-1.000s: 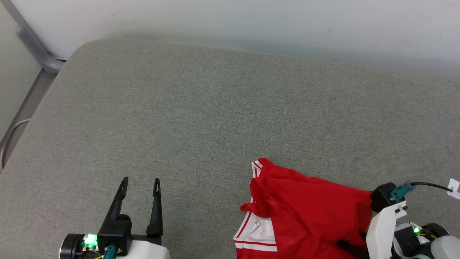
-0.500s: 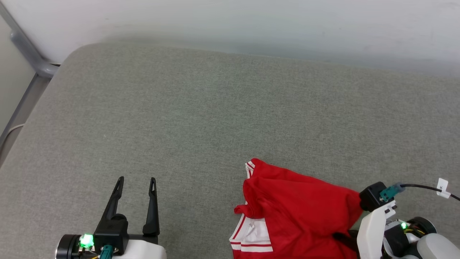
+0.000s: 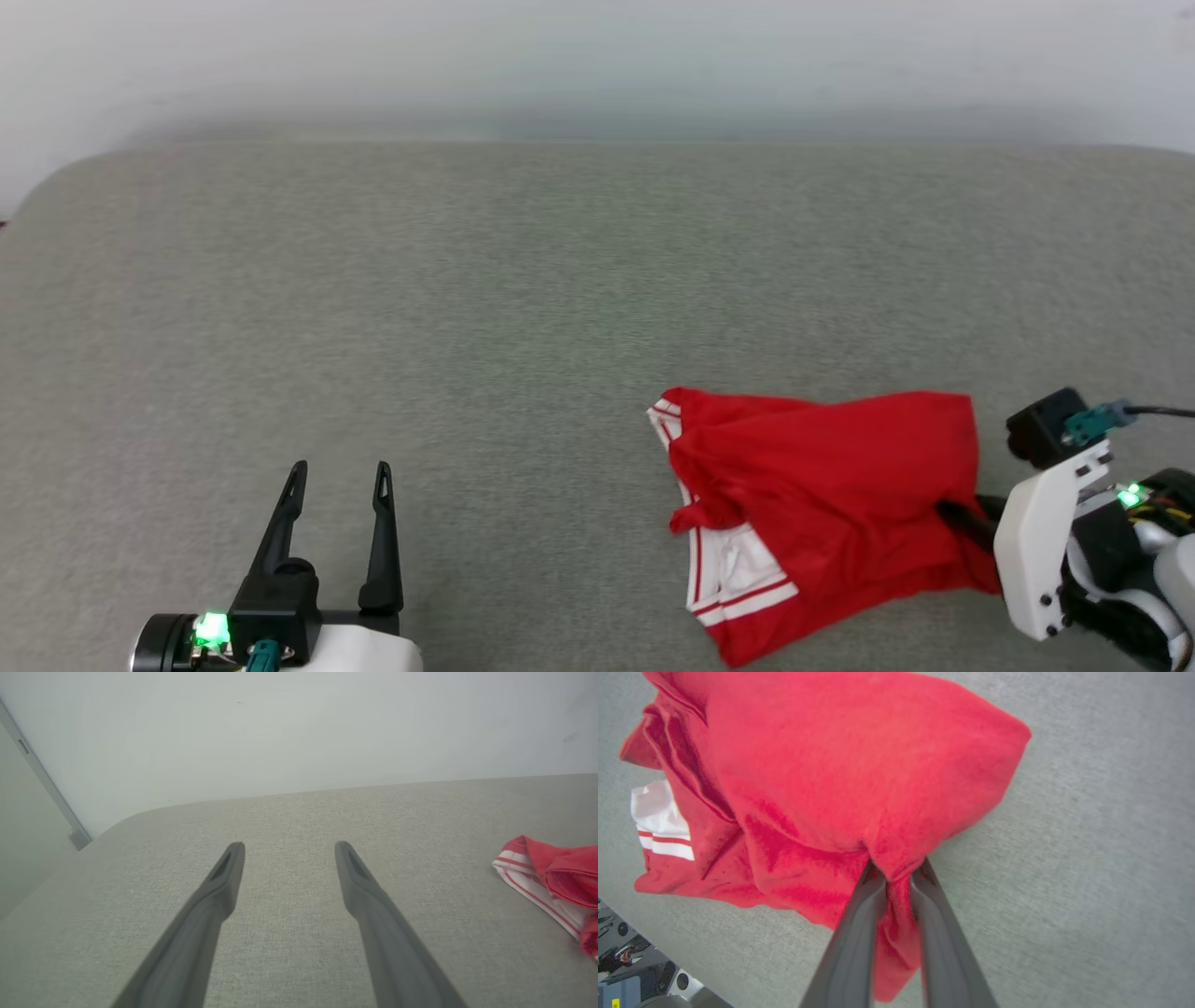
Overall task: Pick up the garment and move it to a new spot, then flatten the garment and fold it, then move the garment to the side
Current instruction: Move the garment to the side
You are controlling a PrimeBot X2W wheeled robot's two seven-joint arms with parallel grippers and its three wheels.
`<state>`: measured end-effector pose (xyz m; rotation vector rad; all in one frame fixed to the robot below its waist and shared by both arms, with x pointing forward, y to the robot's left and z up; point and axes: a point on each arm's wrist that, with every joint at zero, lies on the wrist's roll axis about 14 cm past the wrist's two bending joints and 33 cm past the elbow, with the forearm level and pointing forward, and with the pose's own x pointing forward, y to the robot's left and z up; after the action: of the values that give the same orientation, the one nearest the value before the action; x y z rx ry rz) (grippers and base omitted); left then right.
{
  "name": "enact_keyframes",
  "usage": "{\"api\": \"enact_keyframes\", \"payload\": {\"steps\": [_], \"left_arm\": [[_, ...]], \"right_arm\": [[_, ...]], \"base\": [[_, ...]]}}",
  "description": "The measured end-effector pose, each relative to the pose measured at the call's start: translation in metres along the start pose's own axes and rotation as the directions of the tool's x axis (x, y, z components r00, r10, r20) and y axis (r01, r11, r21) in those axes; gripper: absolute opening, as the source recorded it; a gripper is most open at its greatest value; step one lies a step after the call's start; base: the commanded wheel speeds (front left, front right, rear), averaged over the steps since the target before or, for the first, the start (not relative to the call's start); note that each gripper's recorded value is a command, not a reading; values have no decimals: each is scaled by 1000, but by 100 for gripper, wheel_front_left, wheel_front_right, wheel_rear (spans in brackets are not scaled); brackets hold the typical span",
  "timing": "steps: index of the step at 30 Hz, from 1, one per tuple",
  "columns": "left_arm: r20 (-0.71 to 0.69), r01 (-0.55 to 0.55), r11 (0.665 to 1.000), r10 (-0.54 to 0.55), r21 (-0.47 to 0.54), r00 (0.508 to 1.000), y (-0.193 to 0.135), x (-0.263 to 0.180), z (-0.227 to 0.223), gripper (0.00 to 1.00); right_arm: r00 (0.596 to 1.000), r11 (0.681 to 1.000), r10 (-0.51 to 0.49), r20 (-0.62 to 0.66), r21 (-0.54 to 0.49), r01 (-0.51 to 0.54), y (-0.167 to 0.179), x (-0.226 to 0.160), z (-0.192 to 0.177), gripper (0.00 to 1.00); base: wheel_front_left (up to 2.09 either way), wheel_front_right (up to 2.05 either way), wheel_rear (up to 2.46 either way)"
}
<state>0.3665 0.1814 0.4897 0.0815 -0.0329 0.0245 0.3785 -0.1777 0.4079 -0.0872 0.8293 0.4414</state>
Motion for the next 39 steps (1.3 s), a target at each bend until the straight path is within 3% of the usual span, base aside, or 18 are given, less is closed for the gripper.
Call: {"api": "enact_keyframes", "payload": {"steps": [12, 22, 30, 39], "left_arm": [[9, 165, 986, -165, -14, 986, -53, 37, -6, 100], [2, 189, 982, -189, -14, 982, -59, 54, -16, 100], [-11, 156, 988, -156, 3, 988, -47, 79, -33, 100], [-48, 139, 990, -138, 20, 989, -38, 99, -62, 100]], "right_arm": [[967, 964, -248, 54, 113, 241, -83, -55, -17, 0], [925, 924, -370, 83, 133, 358, -136, -60, 4, 0], [840, 831, -541, 24, 168, 531, -218, -67, 13, 0], [736, 719, -673, -74, 167, 674, -286, -69, 5, 0]], "base": [[0, 0, 0], [0, 0, 0], [0, 0, 0], [0, 0, 0]]}}
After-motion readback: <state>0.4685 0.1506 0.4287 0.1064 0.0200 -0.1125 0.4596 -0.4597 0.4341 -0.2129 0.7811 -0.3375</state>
